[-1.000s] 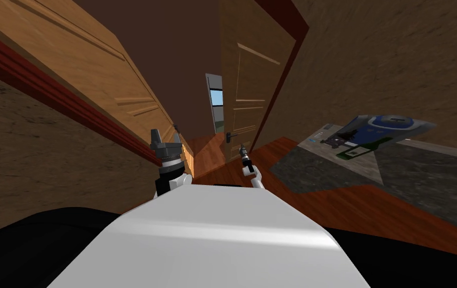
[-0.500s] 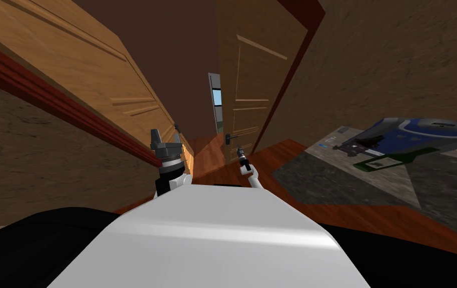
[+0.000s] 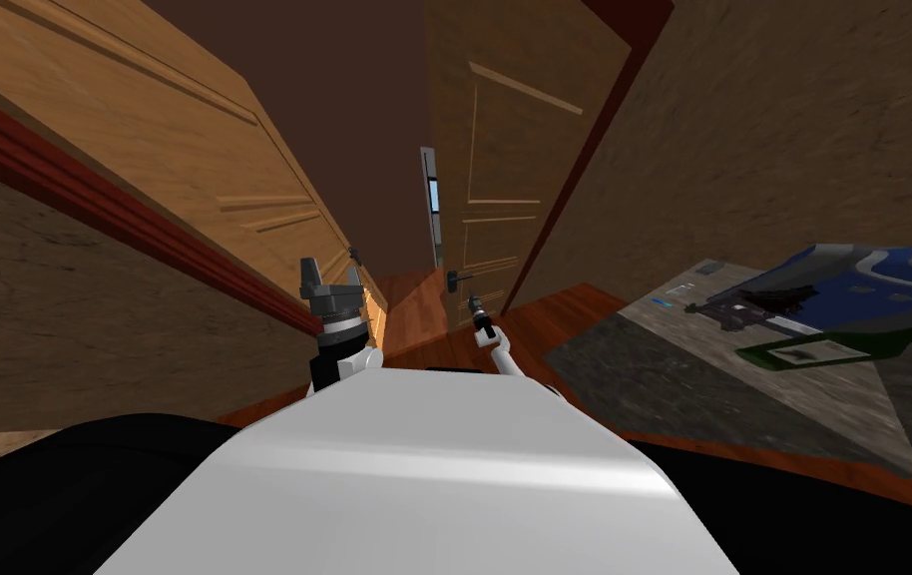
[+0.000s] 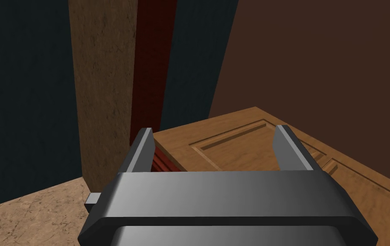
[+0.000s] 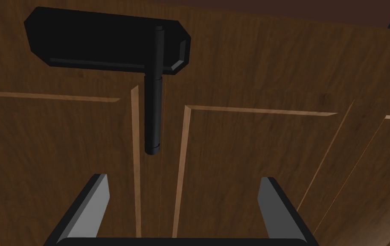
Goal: Push the door open
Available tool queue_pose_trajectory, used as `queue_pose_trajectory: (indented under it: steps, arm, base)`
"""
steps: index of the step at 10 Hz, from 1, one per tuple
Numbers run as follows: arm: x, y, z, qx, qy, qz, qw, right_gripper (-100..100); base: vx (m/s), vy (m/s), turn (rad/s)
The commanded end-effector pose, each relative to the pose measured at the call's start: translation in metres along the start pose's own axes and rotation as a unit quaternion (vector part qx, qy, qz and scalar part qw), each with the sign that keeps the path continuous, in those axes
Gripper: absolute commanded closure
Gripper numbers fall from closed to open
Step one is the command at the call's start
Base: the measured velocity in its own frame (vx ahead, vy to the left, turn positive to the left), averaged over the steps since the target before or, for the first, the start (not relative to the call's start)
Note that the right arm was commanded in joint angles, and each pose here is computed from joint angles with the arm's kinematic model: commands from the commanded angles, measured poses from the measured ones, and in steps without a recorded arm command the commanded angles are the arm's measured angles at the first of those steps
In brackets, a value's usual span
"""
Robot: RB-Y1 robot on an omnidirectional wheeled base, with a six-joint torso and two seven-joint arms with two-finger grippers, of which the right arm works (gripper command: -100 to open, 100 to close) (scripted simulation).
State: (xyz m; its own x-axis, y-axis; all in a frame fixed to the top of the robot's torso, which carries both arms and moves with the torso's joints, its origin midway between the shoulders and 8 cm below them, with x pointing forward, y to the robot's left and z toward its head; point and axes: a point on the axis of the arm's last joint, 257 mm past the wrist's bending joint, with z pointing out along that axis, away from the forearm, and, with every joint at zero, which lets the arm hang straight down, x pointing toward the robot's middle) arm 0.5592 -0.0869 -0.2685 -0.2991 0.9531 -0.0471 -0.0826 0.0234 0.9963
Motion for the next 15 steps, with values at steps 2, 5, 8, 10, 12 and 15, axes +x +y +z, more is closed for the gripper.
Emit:
queue_pose_trajectory:
  steps: [2, 5, 8, 10, 12, 15]
  arm:
    - [0.015, -0.011, 0.0061, 0.015, 0.011, 0.009, 0.9998, -100]
    - [0.033, -0.020, 0.0125, 0.029, 0.022, 0.019, 0.9991, -100]
    - [0.021, -0.025, 0.0112, 0.035, 0.019, 0.009, 0.9992, -100]
    - [0.014, -0.027, 0.0105, 0.037, 0.016, 0.004, 0.9992, -100]
    - [0.010, -0.028, 0.0107, 0.037, 0.013, 0.003, 0.9992, -100]
    - [0.021, -0.025, 0.0139, 0.035, 0.013, 0.017, 0.9992, -100]
  base:
    - [0.103, -0.120, 0.091]
    - [0.105, -0.122, 0.082]
    - [0.077, -0.044, 0.045]
    - [0.172, 0.059, 0.022]
    - [0.178, 0.081, 0.021]
    - [0.207, 0.076, 0.025]
